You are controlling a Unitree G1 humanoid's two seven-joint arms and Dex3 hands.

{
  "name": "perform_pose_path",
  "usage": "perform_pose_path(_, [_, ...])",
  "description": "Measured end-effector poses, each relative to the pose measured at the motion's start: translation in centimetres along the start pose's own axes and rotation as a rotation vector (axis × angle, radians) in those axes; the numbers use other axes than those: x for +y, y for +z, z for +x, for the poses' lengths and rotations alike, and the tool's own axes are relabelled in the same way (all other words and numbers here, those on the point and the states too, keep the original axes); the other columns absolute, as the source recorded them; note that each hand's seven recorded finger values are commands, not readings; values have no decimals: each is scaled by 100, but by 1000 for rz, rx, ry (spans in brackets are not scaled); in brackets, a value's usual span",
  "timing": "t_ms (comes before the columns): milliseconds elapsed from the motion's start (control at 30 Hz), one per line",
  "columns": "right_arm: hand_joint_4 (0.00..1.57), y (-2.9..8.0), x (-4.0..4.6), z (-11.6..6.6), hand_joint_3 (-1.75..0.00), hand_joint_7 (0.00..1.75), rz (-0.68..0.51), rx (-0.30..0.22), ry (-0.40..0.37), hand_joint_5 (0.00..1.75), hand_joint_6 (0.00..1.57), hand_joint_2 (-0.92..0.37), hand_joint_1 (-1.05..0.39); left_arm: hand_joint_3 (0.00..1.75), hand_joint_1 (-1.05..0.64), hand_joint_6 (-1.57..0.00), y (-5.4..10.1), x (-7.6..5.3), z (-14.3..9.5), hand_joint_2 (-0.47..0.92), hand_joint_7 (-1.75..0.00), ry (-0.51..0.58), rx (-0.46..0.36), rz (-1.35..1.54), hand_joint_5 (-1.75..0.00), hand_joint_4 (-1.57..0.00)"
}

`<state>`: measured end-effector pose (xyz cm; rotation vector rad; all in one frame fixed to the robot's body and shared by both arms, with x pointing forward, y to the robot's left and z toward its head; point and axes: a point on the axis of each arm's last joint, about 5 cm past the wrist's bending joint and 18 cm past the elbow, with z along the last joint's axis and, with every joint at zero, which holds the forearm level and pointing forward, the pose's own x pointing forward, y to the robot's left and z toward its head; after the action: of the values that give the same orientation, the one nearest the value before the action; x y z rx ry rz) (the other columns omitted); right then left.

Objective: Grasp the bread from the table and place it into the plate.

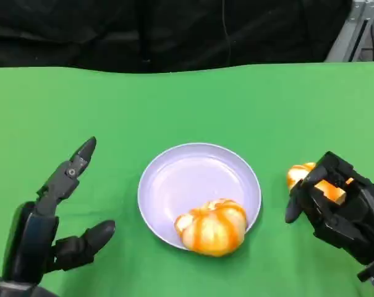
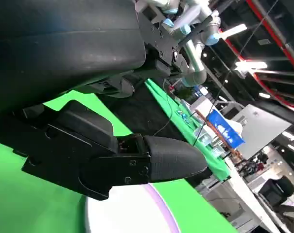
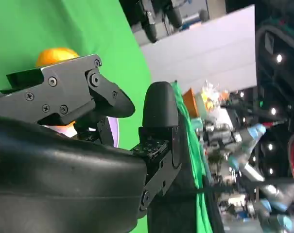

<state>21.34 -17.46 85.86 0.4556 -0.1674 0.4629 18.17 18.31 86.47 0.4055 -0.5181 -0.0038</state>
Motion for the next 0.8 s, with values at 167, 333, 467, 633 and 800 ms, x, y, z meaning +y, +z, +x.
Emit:
perform_pose_path(167, [59,-4,-10,-9,-91,153,1,2,-5,175,48,-77,-1,56,-89,-34,4,-8,2,92,-2,-4,-3,-6,-3,-47])
perform_pose_path(333, [59,-4,-11,-10,-91,153,1,2,-6,175,48,-78,-1,56,-89,-34,5,-8,2,92,-1,-3,-5,-7,-2,-48])
perform_pose_path(467, [59,-4,-11,-10,-90,152,1,2,-6,175,48,-78,-1,56,-89,-34,4,0,3,92,-1,-4,-5,-5,-2,-48])
perform_pose_path(633, [58,-8,-13,-12,-90,152,3,4,-1,175,48,-78,-1,56,-89,-34,4,0,4,92,-1,-3,-5,-6,-2,-48])
perform_pose_path(800, [58,-9,-14,-14,-90,152,3,4,-2,175,48,-78,-1,55,-89,-34,3,10,5,92,-1,-1,-6,-4,-1,-48])
